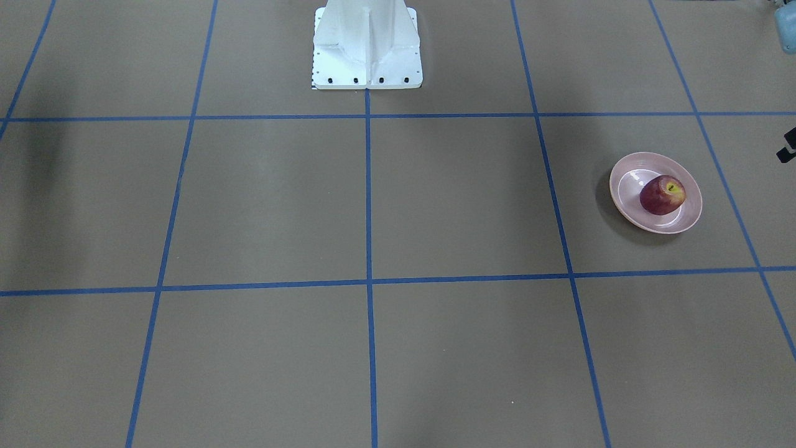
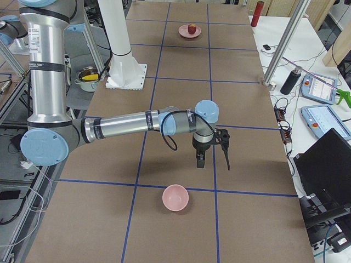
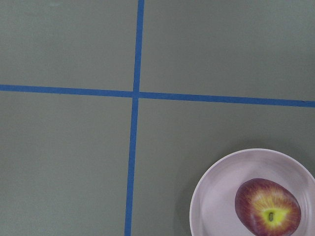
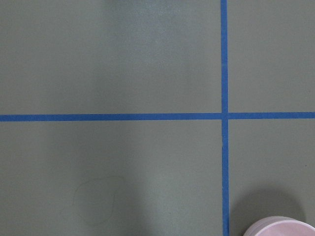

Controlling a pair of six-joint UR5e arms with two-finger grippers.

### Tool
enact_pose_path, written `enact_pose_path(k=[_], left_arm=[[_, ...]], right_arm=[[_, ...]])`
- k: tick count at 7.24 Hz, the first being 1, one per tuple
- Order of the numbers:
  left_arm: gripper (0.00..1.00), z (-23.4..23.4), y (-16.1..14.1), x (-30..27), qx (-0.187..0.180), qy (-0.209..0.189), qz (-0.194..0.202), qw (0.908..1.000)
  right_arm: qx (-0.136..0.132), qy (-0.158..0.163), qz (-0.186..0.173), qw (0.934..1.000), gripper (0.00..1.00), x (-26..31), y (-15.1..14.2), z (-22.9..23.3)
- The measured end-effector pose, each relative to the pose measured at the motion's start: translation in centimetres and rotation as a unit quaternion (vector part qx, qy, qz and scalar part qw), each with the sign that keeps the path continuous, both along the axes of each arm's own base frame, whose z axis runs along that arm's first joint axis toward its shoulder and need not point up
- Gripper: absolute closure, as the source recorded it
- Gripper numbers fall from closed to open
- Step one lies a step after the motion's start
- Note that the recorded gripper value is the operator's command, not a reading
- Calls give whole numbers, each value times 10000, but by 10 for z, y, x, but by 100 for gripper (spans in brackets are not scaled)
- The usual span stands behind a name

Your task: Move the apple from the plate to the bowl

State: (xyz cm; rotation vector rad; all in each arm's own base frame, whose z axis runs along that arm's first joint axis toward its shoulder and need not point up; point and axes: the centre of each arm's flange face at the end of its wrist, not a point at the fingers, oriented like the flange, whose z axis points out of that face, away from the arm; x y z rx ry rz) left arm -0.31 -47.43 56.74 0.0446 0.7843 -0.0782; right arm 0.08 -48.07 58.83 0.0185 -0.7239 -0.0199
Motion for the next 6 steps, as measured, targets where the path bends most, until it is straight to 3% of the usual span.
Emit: enact_pose_path(k=[2, 4, 6], left_arm=[[2, 0, 0, 0, 13, -12, 0, 10000], [2, 1, 1, 0, 12, -29, -1, 10000], [2, 1, 0, 0, 6, -33, -4, 10000]], right_arm=[[-69, 38, -151, 9999, 0, 33, 39, 44], [-494, -101, -82, 9987, 0, 48, 63, 106], [-277, -335, 54, 9990, 0, 49, 74, 165]])
